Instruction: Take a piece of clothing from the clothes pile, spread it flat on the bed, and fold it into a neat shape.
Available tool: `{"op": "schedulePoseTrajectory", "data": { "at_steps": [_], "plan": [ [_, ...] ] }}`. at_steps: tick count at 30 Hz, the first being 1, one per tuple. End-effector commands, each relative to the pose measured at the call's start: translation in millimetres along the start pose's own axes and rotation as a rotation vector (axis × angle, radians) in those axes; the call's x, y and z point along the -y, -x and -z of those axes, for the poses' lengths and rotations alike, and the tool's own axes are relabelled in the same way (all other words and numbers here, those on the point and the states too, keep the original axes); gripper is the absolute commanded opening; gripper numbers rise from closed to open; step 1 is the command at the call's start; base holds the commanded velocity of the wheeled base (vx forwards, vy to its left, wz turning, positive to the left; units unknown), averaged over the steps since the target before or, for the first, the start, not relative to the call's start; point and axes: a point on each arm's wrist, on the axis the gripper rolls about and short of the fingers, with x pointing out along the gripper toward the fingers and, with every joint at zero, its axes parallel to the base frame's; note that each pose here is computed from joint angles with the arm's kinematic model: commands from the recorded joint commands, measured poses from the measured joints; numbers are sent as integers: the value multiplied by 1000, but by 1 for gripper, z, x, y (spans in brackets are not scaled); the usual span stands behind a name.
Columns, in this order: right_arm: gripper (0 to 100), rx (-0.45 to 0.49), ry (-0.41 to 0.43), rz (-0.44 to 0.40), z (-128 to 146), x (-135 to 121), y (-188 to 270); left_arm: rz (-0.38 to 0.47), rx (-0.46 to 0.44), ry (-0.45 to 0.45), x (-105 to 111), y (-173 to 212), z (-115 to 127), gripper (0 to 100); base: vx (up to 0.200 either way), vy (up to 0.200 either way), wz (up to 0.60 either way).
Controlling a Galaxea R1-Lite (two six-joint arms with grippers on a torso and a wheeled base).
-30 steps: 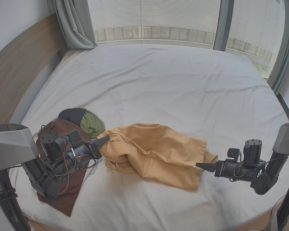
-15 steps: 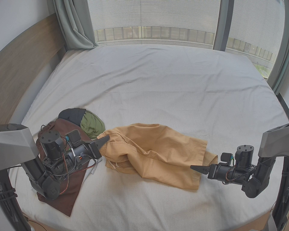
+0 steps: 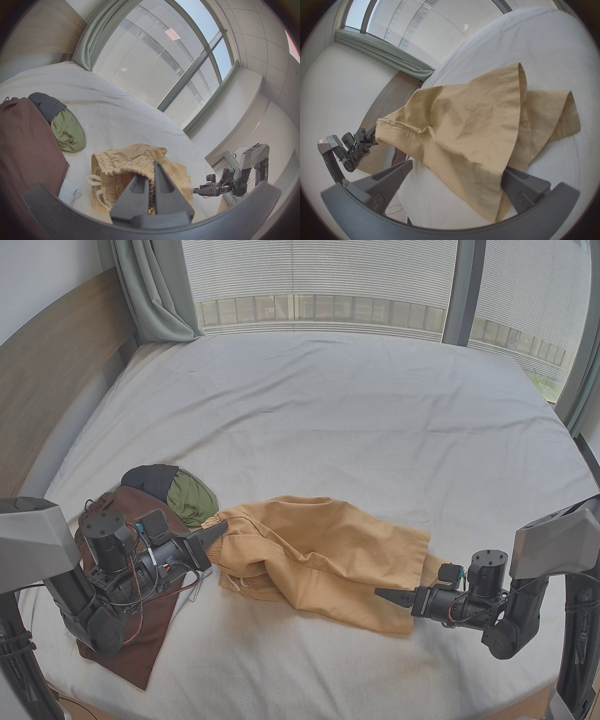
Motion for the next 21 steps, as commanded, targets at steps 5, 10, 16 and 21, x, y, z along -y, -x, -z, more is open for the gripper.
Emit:
{"op": "schedulePoseTrajectory", "data": {
  "at_steps": [5,10,16,21],
  "plan": [
    [100,8,5,-3,-1,0,-5,1,2,0,0,0,0,0,0,0,0],
    [0,26,11,2,-3,-1,-6,2,1,0,0,0,0,0,0,0,0],
    [0,28,14,5,-4,0,-7,1,-2,2,0,-1,1,0,0,0,0],
    [0,41,19,-1,-7,-2,-5,18,26,-6,1,-5,-6,0,0,0,0]
  ]
}}
